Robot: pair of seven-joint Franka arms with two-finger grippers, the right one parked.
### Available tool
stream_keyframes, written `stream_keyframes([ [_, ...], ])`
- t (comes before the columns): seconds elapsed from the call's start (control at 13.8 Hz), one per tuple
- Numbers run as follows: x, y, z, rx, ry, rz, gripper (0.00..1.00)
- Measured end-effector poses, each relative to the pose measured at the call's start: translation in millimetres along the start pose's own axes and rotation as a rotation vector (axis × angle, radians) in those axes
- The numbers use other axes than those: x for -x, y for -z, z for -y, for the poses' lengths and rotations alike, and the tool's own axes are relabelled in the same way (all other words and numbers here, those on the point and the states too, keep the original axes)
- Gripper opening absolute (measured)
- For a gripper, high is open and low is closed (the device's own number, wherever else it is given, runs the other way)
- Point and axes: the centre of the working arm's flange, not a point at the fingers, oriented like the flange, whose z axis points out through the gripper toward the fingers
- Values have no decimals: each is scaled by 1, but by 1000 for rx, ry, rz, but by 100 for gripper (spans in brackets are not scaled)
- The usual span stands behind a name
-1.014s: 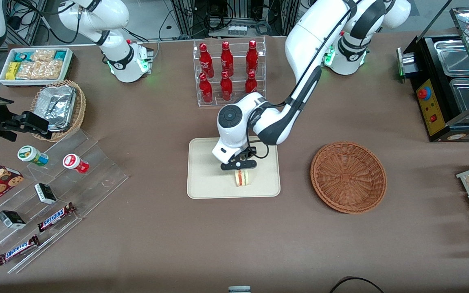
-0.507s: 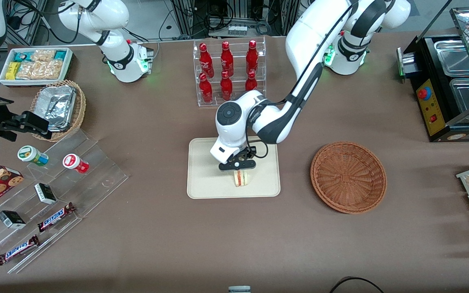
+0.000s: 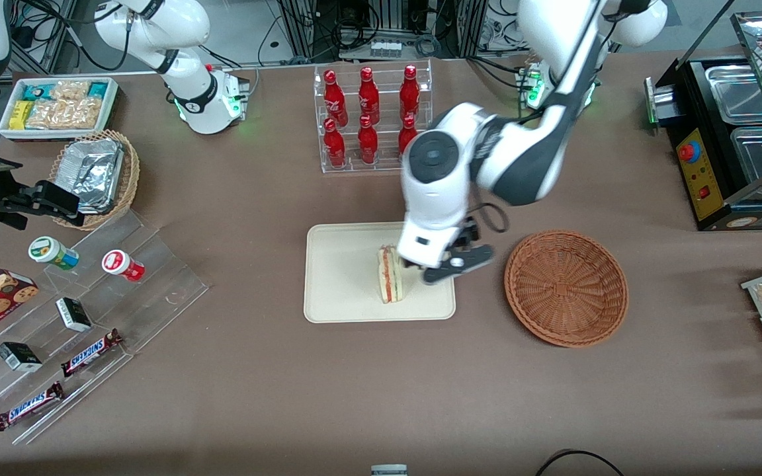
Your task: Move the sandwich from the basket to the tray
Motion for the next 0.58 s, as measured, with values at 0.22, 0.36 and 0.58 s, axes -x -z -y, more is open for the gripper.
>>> stream_keyframes([
  [0.22,-34,33,45,-21,77,-6,100],
  [0.36,-54,59,76,-18,133,-13,100],
  [0.58,-83,92,135,-26,175,-10,100],
])
